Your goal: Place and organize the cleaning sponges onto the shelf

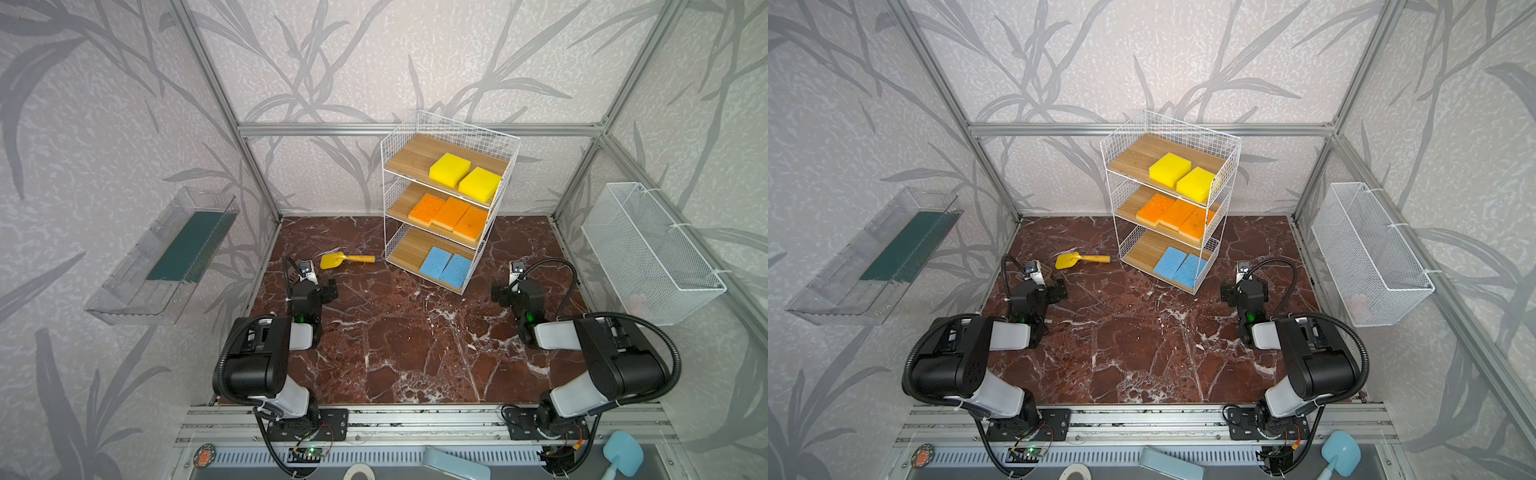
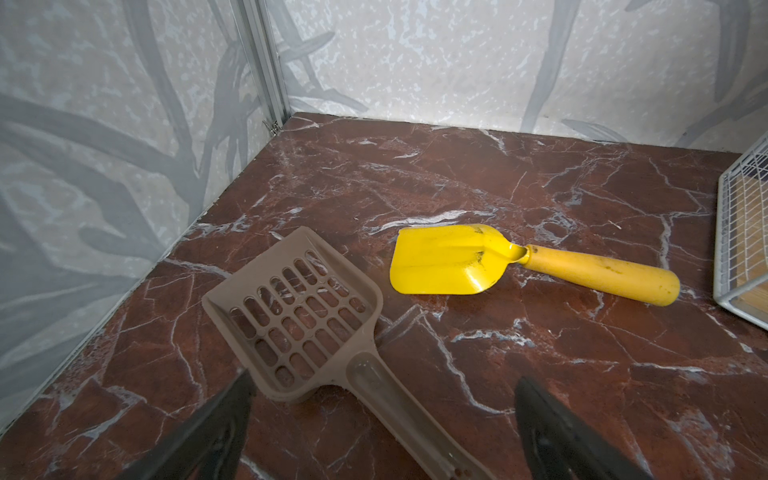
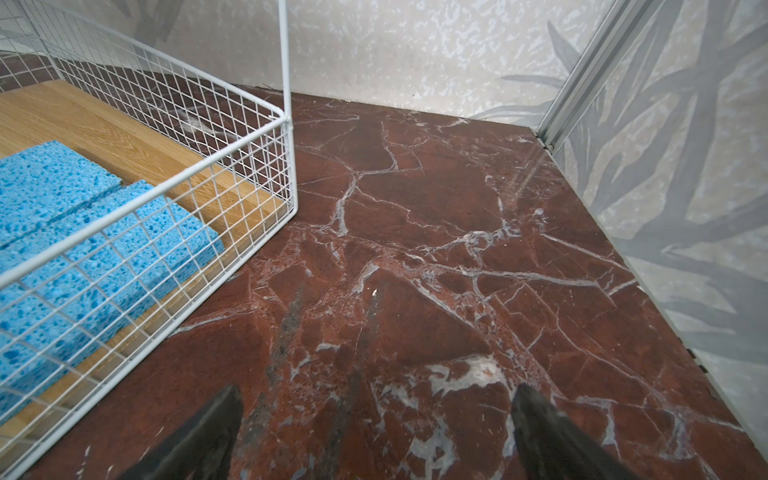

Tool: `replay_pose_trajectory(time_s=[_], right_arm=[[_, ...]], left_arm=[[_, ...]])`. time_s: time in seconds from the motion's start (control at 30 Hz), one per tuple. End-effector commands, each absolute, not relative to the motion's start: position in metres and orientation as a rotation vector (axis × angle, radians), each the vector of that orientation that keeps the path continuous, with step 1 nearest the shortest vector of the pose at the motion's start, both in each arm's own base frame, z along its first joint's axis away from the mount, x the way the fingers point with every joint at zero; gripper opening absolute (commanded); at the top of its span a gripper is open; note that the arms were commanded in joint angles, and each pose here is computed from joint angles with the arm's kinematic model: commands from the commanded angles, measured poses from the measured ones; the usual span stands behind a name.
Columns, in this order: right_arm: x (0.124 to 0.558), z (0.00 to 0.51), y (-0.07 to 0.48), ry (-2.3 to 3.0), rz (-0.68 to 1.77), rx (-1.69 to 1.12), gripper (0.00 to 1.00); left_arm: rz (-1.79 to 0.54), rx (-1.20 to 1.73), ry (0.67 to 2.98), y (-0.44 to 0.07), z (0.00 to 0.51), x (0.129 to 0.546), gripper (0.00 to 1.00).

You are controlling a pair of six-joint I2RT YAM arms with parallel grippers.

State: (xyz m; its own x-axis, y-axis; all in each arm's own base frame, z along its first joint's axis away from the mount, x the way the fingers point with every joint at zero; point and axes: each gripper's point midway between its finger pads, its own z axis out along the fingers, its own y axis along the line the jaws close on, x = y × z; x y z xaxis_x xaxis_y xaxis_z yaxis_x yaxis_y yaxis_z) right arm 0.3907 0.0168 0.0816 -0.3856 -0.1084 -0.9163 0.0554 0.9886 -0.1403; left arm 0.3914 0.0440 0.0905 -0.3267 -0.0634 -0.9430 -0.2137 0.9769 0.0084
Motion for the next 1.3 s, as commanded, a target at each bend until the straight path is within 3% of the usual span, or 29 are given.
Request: replay_pose_trajectory(time_s=[0.0,0.17,0.57,0.8,0.93,1.27], right_arm=[[0.394,0.093,0.016,1.925,-0.167,-0.016,0.99],[0.368,0.104,0.024,1.786,-0.102,-0.067,0.99],[0.399,0.093,0.025,1.884,-0.109,-0.073,0.99],[0.393,0.094,0.025,1.909,-0.102,-0.081,0.99],[0.365,0.103,0.026,1.774,-0.073,-0.090,0.99],[0.400,0.090,0.031,1.914,-0.022,-0.124,0.99]], left_arm=[[0.164,-0.177,1.866,0.042,0.097,0.391,0.99],[0.230,-0.398,1.641,0.072,0.112,0.349,0.99],[0.209,-0.227,1.870,0.050,0.097,0.392,0.99],[0.199,-0.218,1.848,0.048,0.098,0.388,0.99],[0.230,-0.398,1.643,0.070,0.112,0.347,0.99],[0.261,-0.302,1.838,0.061,0.099,0.386,0.99]])
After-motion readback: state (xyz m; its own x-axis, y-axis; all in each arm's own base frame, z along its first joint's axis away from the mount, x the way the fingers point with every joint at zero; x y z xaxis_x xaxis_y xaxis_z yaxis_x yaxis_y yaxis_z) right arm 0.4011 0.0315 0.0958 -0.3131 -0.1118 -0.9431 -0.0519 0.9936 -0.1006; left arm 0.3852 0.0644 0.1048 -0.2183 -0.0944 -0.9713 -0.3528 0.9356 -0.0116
